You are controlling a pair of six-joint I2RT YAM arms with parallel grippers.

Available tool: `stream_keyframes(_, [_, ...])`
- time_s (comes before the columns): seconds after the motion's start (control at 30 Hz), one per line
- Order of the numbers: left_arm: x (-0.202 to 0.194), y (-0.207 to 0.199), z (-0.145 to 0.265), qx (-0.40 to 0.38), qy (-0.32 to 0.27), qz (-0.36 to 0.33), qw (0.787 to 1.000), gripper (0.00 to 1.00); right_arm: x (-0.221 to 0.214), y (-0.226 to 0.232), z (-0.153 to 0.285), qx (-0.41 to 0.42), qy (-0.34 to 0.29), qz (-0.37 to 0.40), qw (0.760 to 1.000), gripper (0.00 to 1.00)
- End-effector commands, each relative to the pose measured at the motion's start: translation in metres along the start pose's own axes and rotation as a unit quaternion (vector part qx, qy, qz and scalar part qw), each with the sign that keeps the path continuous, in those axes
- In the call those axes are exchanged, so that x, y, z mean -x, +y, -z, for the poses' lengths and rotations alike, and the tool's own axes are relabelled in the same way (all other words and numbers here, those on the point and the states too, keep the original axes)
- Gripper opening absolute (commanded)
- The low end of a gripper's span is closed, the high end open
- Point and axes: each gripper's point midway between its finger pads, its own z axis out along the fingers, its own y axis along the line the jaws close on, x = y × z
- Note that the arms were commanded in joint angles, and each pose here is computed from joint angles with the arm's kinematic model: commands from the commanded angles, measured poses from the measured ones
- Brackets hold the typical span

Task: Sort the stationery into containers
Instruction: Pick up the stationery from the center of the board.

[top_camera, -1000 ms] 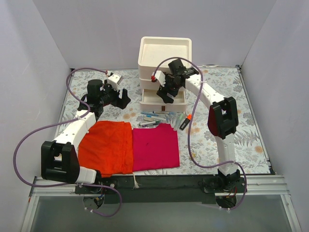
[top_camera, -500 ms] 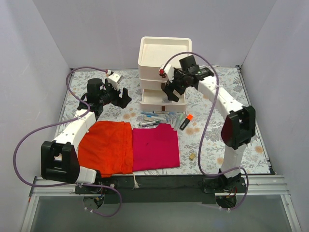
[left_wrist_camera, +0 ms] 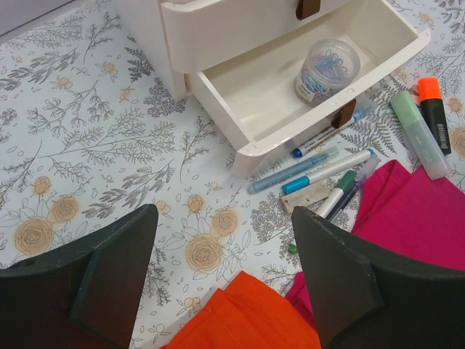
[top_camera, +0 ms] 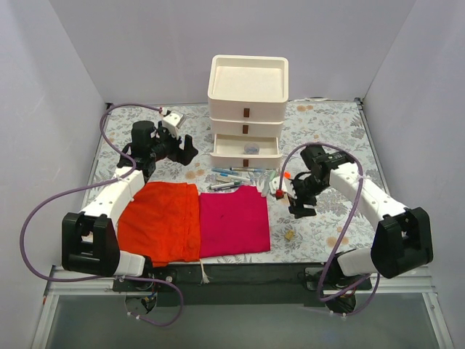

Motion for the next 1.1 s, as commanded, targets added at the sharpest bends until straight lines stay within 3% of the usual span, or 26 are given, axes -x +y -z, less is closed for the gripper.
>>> stream_keyframes(0.0, [0.01, -0.003, 0.005, -0.003, -0.021, -0.007, 1.0, 0.75, -0.008, 0.036, -0.009, 0.072, 0.013, 0.186, 0.98, 0.76])
stream_keyframes(0.3, [0.007, 0.0, 0.011, 0.015, -0.017, -0.021, 1.0, 0.74, -0.019, 0.04, -0.029, 0.104, 0.025, 0.315, 0.943, 0.77])
stream_keyframes(0.7, [-0.002, -0.001, 0.019, 0.021, -0.004, -0.022, 1.0, 0.75, -0.013, 0.065, -0.053, 0.163, -0.003, 0.326, 0.931, 0.75])
stream_keyframes(1.07, [-0.004, 0.0, 0.013, 0.019, 0.0, -0.019, 1.0, 0.75, -0.019, 0.077, -0.064, 0.186, -0.003, 0.304, 0.934, 0.71])
